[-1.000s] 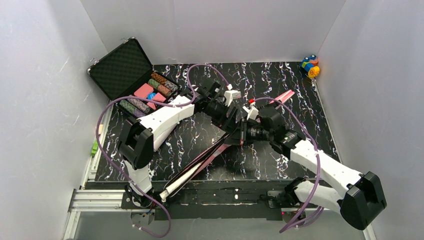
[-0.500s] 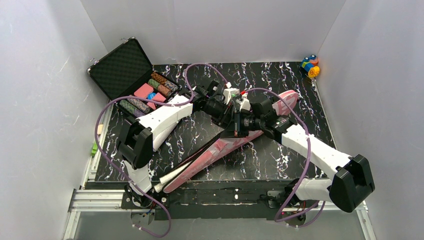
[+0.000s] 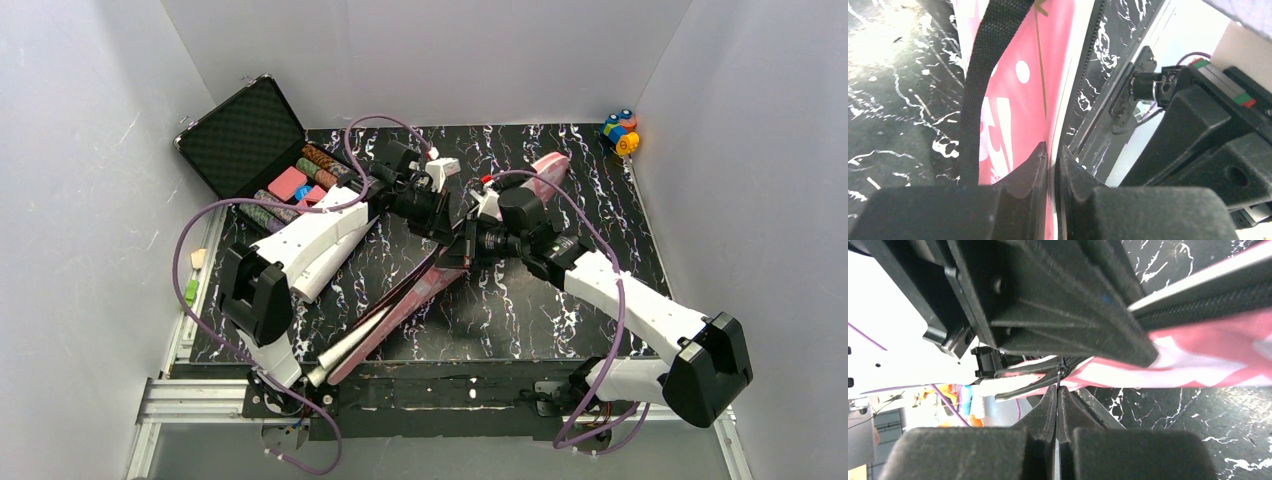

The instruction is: Pack up the badminton gear

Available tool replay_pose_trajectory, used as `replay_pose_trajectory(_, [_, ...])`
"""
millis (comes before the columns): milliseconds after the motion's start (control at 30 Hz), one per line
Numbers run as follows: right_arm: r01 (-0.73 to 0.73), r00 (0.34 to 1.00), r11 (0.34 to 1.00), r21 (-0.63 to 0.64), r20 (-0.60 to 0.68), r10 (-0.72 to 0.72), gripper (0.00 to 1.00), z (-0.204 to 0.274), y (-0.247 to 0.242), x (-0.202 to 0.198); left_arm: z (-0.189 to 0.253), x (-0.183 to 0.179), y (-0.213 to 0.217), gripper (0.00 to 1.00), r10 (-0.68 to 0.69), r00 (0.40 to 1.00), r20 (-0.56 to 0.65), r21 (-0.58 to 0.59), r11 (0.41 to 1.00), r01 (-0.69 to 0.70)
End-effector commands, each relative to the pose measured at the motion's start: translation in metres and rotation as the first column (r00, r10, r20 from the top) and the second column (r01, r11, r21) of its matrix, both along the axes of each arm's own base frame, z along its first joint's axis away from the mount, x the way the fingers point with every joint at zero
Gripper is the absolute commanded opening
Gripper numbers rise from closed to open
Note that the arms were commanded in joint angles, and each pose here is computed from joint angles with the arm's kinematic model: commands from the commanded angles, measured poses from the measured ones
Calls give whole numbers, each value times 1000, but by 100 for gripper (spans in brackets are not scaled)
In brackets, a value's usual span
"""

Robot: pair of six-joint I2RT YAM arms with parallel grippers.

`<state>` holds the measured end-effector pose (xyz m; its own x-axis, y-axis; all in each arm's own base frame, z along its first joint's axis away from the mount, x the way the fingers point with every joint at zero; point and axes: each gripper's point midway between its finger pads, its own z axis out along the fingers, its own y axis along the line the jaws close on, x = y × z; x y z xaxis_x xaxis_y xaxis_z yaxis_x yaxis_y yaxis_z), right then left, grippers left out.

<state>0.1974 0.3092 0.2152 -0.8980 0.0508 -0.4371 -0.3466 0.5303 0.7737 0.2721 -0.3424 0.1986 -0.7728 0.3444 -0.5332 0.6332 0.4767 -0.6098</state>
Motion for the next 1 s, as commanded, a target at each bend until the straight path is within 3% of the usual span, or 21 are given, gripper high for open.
replay_pose_trajectory(0, [-138, 990, 982, 130, 40, 134, 1, 38, 16, -34, 45, 57, 20, 0, 235, 950, 204, -8, 971, -239])
replay_pose_trajectory(333, [-203, 979, 978, 54, 29, 202, 1, 16, 11, -45, 73, 84, 22, 0, 364, 901, 236, -28, 929, -368])
replay_pose_trajectory(600, [-251, 968, 968, -6, -29, 251, 1, -15, -27, -92, 77, 104, 33, 0, 405, 853, 330, -2, 903, -429])
replay_pose_trajectory(633, [-214, 977, 976, -38, -4, 214, 11, -13, -32, -86, 79, 103, 31, 0, 405, 855, 323, -7, 905, -426])
replay_pose_trajectory(667, [-139, 989, 984, -107, 41, 144, 33, -10, -40, -72, 78, 100, 30, 0, 403, 862, 308, -8, 907, -421])
replay_pose_trajectory(733, [-8, 983, 983, -183, 180, 42, 55, 16, -49, -39, 76, 94, 27, 0, 395, 877, 274, -16, 914, -406])
replay_pose_trajectory(833, [56, 970, 979, -198, 242, -7, 72, 27, -47, -19, 77, 91, 27, 0, 389, 881, 269, -21, 917, -398])
replay_pose_trajectory(967, [114, 959, 973, -201, 277, -55, 80, 34, -35, 6, 77, 91, 29, 0, 396, 876, 274, -17, 913, -407])
